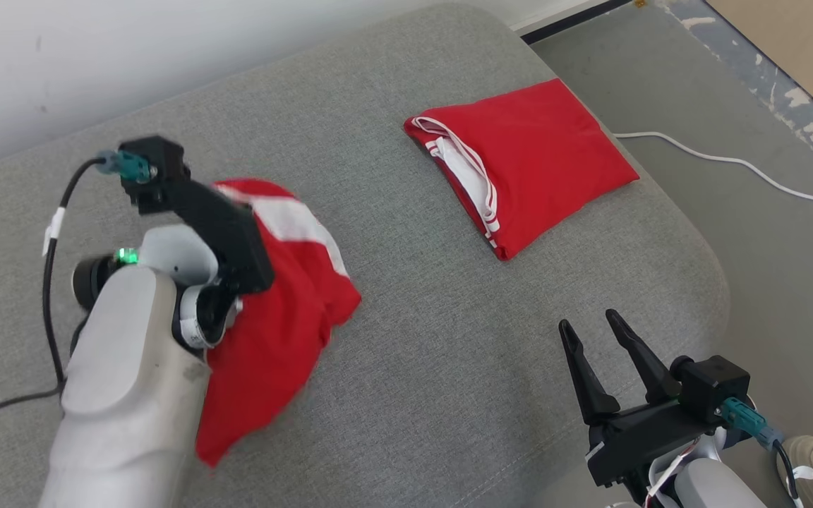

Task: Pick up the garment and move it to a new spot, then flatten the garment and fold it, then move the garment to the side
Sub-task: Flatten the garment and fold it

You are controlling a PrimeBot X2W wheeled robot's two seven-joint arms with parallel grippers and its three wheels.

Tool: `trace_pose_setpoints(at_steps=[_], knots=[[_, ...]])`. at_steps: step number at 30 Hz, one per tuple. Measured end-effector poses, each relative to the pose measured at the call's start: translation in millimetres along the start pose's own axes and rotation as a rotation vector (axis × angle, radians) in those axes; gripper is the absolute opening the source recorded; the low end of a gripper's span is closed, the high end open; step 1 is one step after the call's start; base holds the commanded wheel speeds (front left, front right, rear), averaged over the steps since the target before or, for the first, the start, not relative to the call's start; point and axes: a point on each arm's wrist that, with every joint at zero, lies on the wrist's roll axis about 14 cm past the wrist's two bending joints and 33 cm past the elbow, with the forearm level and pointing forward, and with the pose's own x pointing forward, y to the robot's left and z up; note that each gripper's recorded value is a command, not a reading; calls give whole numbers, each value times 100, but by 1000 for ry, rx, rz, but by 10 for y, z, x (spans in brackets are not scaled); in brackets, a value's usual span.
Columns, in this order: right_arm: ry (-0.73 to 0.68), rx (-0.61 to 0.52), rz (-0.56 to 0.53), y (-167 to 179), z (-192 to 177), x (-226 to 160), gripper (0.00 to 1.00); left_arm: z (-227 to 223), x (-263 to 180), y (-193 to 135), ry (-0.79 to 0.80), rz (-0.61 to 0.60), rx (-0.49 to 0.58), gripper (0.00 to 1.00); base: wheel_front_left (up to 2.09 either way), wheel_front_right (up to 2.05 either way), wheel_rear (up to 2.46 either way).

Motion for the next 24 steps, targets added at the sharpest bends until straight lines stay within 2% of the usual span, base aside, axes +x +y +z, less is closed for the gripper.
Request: trace_pose_setpoints(at_steps=[7, 8, 15, 17, 20, 22, 24], knots=[[-13, 4, -4, -11, 32, -17, 100, 1025, -256, -536, -455, -172, 135, 0, 0, 0, 0], [-13, 4, -4, -11, 32, -17, 100, 1025, -256, -536, -455, -172, 135, 0, 0, 0, 0], [-26, 8, -2, -5, 63, -39, 100, 1782, -758, -1130, -789, -327, 270, 0, 0, 0, 0], [-28, 10, -2, -8, 66, -44, 100, 1802, -812, -1215, -797, -357, 278, 0, 0, 0, 0], [-26, 15, -6, -24, 50, -42, 100, 1587, -765, -1256, -722, -380, 305, 0, 0, 0, 0], [-24, 14, 4, 0, 36, -19, 100, 1287, -683, -1166, -633, -378, 297, 0, 0, 0, 0], [-20, 12, 19, 41, 22, 19, 100, 983, -620, -940, -551, -340, 313, 0, 0, 0, 0]])
